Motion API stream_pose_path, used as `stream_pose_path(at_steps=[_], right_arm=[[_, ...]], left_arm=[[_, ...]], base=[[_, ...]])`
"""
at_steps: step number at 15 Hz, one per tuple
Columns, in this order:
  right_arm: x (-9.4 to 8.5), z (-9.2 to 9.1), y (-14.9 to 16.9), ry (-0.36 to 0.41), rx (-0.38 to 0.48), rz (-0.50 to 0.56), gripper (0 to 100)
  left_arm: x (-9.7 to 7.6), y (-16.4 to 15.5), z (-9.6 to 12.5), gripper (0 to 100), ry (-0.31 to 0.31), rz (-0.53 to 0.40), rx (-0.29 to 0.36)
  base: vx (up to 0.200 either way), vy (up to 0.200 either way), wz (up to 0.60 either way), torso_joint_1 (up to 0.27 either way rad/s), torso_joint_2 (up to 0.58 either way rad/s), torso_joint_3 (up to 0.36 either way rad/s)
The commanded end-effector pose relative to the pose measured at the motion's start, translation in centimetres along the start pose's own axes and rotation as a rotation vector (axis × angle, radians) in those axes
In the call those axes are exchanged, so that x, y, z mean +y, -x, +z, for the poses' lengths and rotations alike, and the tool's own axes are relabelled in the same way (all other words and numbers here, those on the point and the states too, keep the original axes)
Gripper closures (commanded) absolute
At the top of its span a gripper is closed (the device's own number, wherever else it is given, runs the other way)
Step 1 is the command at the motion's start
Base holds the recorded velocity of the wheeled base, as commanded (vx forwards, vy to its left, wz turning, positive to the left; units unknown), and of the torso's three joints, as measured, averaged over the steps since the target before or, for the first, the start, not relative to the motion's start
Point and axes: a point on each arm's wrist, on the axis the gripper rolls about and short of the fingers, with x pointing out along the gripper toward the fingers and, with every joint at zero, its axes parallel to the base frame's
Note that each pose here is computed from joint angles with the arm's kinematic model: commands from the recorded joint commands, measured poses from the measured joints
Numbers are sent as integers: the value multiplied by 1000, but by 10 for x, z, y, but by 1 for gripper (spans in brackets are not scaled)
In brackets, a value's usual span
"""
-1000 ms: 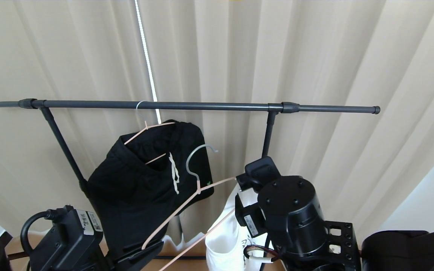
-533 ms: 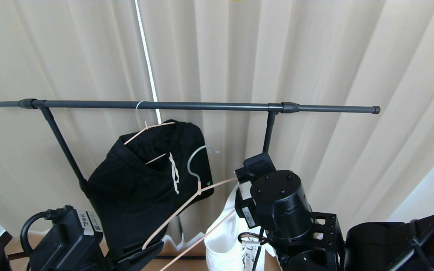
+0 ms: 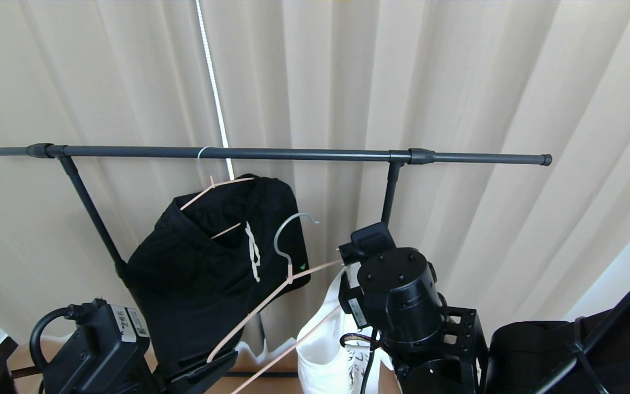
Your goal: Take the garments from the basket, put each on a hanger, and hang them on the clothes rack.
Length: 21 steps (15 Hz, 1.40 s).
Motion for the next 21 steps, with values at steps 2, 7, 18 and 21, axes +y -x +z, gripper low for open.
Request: stream_pose_path(at_steps=[2,7,18,21], right_arm=[[2,-2,-1,6,5,0,0],[3,-3,-4,6,8,-4,0],[4,-7,-7,18,16,-26,100],[2,-4,-4,11,10,-24,100]], left_arm=[[0,0,0,100,0,2,-1],[0,0,0,100,0,0,-1],[0,0,0,100,0,2,-2],[0,0,0,100,0,2,-1]], base=[[0,0,0,0,0,0],[0,0,0,0,0,0],[0,0,0,0,0,0],[0,0,0,0,0,0]])
